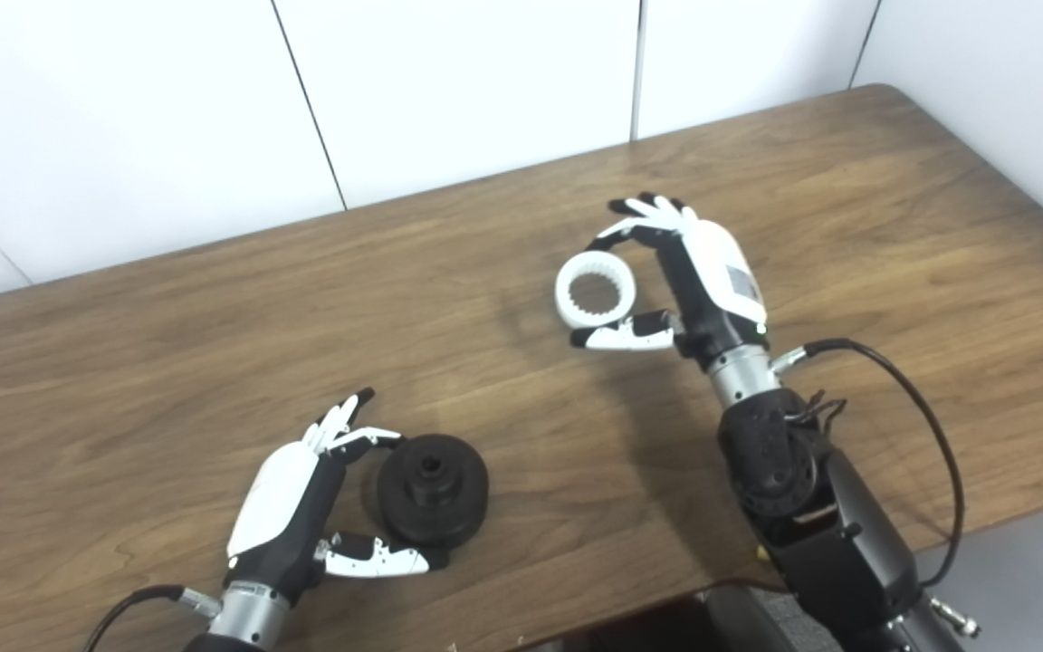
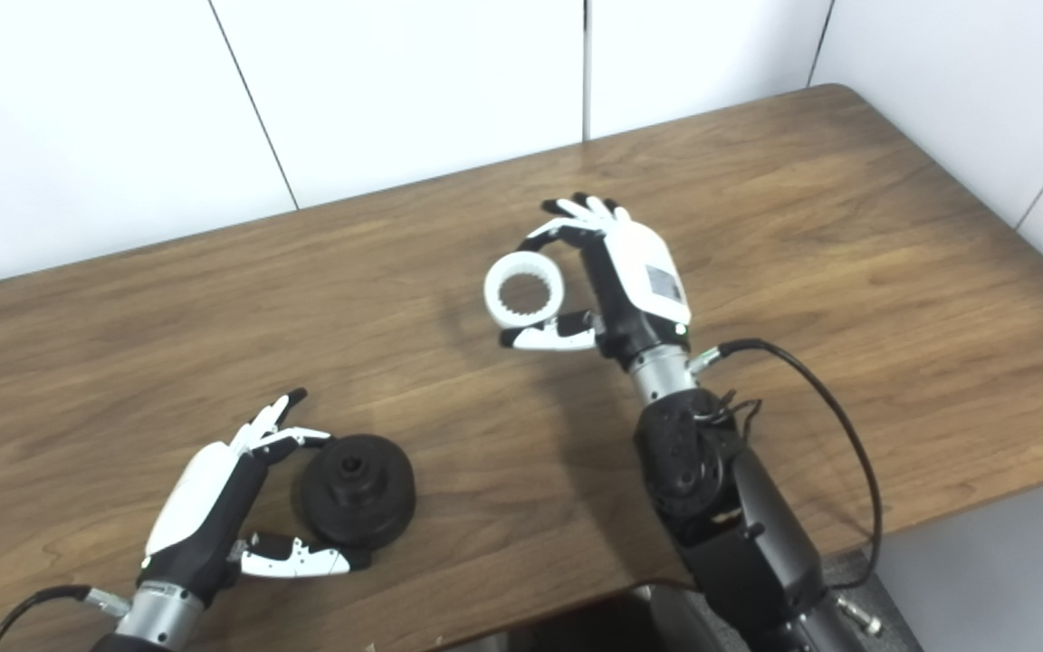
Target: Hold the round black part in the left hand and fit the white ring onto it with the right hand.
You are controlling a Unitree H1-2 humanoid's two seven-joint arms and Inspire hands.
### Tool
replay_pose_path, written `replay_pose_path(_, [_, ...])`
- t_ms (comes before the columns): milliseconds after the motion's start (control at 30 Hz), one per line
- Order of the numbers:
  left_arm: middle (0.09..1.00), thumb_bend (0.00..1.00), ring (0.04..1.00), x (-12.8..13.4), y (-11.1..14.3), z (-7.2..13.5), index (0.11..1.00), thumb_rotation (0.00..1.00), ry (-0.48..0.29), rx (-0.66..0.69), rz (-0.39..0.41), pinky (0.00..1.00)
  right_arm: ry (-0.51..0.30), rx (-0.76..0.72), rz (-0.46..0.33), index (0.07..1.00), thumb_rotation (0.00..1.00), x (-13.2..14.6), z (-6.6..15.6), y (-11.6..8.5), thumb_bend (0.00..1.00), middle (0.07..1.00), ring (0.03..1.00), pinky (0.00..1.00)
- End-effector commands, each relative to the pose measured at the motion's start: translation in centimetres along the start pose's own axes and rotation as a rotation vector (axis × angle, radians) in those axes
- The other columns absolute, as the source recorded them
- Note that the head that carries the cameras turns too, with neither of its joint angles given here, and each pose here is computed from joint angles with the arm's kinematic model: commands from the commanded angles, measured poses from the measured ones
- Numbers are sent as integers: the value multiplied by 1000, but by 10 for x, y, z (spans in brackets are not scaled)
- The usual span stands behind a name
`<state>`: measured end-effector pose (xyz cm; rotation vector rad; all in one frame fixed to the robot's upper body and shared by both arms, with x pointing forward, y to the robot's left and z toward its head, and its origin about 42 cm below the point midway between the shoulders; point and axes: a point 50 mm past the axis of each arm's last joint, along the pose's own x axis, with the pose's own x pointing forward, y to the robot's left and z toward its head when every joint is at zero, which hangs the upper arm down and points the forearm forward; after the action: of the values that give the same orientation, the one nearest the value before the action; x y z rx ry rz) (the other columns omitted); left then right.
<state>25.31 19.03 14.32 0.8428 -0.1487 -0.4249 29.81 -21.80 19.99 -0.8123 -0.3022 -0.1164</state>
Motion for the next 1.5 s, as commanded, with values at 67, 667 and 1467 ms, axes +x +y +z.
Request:
replay_pose_path(67, [1000,1000,1000,9,12,10,641,311,-40,27,58,1000,-120,34,-28,483,139,-2,26,-7,521,853,942,985])
replay_pose_path(667, [1000,1000,1000,20,1,25,635,302,-43,20,67,1000,-269,115,77,482,146,-28,65,-2,519,849,926,943])
replay_pose_path(1467, [1000,1000,1000,20,-1,28,632,305,-43,18,66,1000,-332,216,215,482,146,-59,89,34,518,839,930,966])
